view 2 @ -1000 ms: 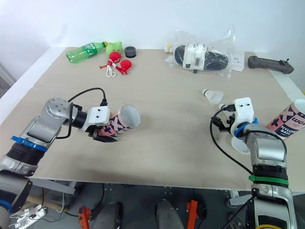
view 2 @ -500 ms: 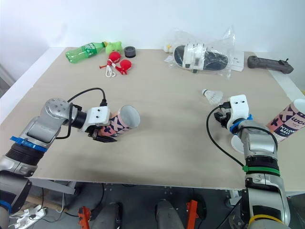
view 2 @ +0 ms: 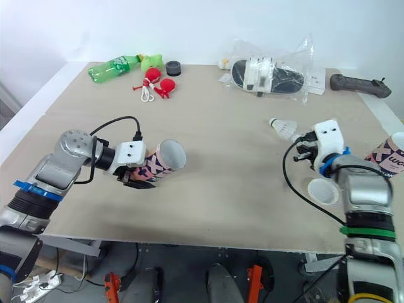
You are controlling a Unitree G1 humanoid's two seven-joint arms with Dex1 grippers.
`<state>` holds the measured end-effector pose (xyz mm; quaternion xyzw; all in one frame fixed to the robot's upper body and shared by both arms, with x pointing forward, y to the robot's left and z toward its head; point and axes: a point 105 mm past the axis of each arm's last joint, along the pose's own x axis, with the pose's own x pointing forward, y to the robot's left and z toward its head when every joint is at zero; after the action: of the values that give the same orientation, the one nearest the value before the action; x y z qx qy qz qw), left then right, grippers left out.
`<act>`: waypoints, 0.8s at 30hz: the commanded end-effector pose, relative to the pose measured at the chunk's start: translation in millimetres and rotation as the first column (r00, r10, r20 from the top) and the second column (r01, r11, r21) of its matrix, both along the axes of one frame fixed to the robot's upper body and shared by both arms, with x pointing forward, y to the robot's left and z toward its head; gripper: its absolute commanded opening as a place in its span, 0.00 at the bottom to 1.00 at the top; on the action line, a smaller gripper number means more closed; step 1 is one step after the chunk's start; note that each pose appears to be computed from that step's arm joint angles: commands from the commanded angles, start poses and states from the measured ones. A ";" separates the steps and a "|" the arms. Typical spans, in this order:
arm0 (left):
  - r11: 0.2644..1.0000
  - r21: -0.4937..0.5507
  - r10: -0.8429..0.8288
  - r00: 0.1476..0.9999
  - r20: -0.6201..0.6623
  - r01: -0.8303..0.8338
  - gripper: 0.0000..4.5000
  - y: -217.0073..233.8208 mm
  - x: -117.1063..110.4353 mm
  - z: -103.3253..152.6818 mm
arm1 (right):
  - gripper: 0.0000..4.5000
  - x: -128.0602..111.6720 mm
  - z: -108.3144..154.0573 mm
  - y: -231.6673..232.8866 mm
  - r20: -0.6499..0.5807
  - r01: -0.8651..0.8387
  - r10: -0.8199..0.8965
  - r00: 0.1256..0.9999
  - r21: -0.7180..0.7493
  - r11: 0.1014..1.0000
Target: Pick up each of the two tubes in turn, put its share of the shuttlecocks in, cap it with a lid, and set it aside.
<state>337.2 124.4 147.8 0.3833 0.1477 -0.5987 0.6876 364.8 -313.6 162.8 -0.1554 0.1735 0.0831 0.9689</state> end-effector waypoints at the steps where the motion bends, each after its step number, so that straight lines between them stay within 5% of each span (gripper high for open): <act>1: 1.000 0.002 0.007 1.000 0.007 -0.007 0.70 2.5 -1.0 0.8 | 0.02 -26.3 55.5 28.4 0.082 -0.227 0.233 0.969 -0.071 0.971; 4: 1.000 0.000 0.006 1.000 0.005 -0.006 0.70 1.5 -0.9 -0.1 | 0.02 -49.8 89.3 76.2 0.157 -0.479 0.492 0.856 -0.117 0.870; 6: 1.000 -0.003 0.003 1.000 0.004 -0.003 0.70 -0.4 0.3 -0.3 | 0.02 -70.2 103.0 125.3 0.132 -0.670 0.690 0.712 -0.169 0.723; 13: 1.000 -0.007 -0.003 1.000 0.003 0.003 0.70 -3.9 1.6 -1.1 | 0.02 -82.9 99.1 208.0 0.018 -0.852 0.896 0.444 -0.301 0.428; 24: 1.000 -0.016 0.010 1.000 0.005 -0.010 0.70 -4.2 0.2 -1.7 | 0.02 -68.4 76.1 254.2 -0.065 -0.874 0.941 0.331 -0.398 0.279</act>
<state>338.6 119.8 146.9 0.3766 0.1420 -0.5988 0.6924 297.8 -63.4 224.2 -0.3894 0.0063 0.5798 0.7157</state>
